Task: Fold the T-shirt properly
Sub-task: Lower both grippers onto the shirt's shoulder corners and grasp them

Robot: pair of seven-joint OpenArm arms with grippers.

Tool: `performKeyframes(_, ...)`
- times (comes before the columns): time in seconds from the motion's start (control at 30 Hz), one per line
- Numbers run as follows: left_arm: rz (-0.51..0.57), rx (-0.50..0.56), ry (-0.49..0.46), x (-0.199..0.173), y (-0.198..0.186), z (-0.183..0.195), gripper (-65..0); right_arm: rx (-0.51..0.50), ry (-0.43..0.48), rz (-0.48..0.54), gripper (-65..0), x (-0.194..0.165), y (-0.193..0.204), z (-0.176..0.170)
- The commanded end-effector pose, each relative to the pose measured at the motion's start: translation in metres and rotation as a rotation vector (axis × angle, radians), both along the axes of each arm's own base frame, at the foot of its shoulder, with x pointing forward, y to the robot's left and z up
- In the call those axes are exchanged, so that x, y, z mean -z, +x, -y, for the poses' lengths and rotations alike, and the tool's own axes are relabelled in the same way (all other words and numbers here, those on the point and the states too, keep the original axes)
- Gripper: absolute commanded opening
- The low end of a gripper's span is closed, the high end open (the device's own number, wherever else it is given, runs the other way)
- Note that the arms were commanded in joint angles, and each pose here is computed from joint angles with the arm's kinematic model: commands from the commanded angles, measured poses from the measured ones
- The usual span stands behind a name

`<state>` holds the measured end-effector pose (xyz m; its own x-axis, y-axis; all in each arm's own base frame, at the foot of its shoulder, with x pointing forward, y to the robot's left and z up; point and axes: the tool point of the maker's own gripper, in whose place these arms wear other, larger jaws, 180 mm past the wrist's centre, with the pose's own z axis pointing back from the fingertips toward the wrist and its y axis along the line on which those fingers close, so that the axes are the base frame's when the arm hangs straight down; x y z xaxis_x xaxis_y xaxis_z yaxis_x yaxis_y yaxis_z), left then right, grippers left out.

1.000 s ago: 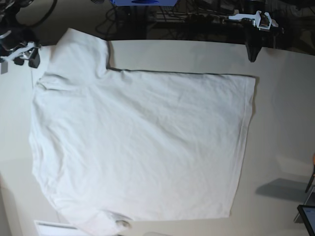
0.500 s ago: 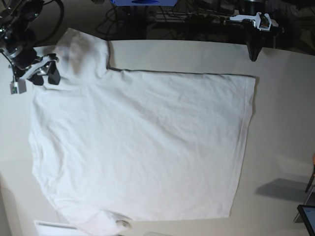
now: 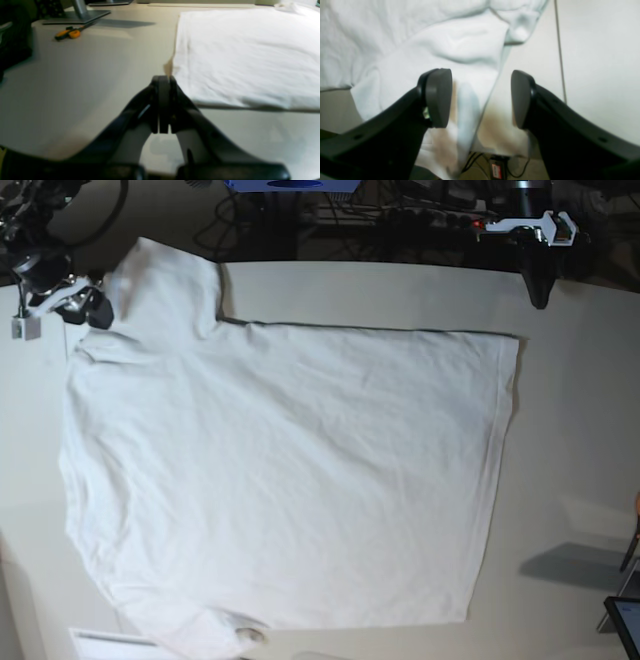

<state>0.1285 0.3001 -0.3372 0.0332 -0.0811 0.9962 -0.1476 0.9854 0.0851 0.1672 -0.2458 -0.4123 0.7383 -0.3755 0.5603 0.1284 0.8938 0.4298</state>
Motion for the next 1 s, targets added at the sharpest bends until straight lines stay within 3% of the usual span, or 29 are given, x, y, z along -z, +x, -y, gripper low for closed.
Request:
performKeyframes(0.0, 0.026, 0.013, 0.016, -0.009, 0.000, -0.002, -65.0, -0.011, -0.006, -0.088, -29.0, 0.013, -0.016, -0.001)
performKeyframes(0.2, 0.002, 0.011, 0.045, -0.005, -0.002, -0.013, -65.0, -0.027, 0.020, -0.130, -29.0, 0.022, -0.032, -0.014)
performKeyframes(0.47, -0.024, 0.000, 0.052, 0.007, -0.002, -0.019, -65.0, -0.152, 0.035, -0.178, -29.2, 0.025, -0.052, -0.050)
performKeyframes(0.97, -0.048, -0.006, 0.047, 0.011, 0.002, -0.020, -65.0, -0.162, 0.041, -0.247, -29.3, 0.032, -0.083, -0.053)
